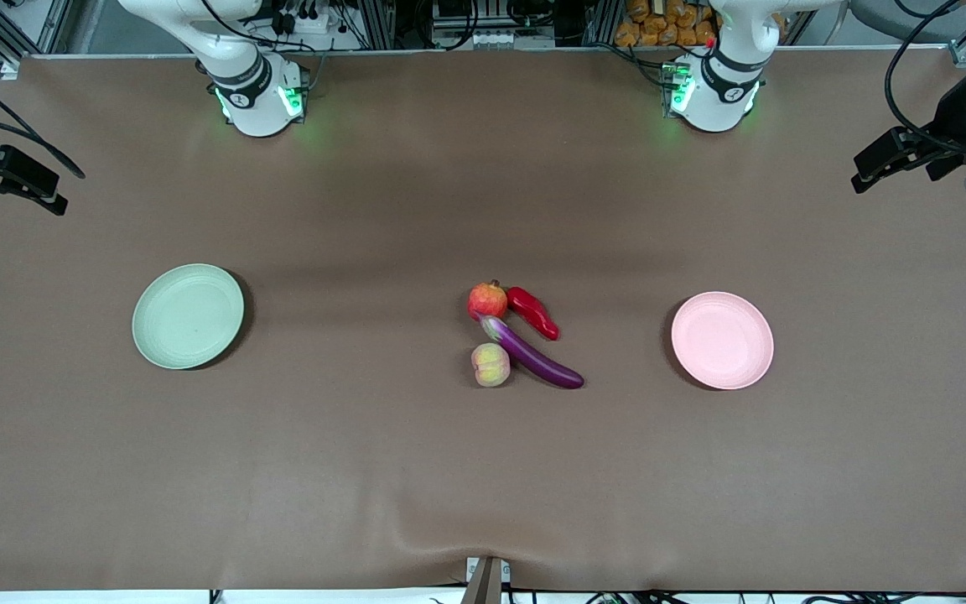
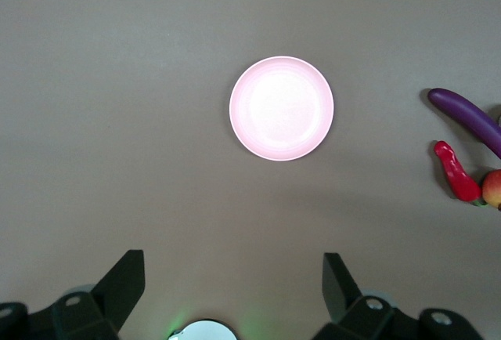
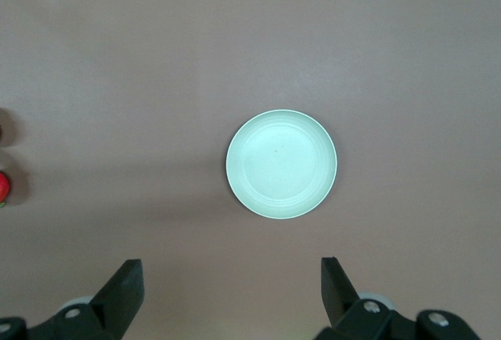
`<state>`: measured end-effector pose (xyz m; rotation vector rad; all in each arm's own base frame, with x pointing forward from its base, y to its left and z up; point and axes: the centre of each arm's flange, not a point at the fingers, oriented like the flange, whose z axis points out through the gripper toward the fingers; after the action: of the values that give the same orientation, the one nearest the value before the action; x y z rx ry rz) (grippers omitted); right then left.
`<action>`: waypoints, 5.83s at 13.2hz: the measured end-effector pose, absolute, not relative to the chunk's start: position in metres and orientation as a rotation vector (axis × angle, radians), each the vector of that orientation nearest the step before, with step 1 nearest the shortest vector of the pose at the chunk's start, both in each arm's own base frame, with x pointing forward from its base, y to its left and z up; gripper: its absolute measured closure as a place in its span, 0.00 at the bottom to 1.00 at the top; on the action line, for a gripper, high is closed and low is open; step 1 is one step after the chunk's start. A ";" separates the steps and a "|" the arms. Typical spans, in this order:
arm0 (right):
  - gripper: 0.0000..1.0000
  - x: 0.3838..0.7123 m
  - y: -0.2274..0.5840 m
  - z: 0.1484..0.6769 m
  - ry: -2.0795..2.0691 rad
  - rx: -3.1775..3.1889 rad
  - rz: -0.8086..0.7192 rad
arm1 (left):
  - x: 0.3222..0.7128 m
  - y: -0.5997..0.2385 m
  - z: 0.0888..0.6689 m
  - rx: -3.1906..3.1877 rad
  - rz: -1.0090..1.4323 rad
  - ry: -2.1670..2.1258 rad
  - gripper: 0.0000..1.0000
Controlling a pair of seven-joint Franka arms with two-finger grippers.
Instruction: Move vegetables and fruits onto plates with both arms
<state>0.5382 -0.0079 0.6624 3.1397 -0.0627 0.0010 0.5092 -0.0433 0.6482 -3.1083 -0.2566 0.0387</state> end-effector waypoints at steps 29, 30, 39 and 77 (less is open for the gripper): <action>0.00 0.538 -0.008 0.661 -0.064 3.140 -0.010 | 0.623 -0.311 0.386 -3.005 0.114 -1.099 0.00; 0.00 0.538 -0.008 0.661 -0.064 3.140 -0.010 | 0.624 -0.328 0.375 -2.979 0.123 -1.162 0.00; 0.00 0.537 -0.008 0.661 -0.064 3.140 -0.016 | 0.615 -0.410 0.270 -2.833 0.111 -1.611 0.00; 0.00 0.667 0.305 0.414 -0.274 3.372 0.121 | 0.605 -0.106 0.302 -3.002 0.323 -0.128 0.66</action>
<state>0.6673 0.3054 0.4138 3.3723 -0.2737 0.1207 0.6052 -0.1057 0.3021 -3.0025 -0.1277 0.3229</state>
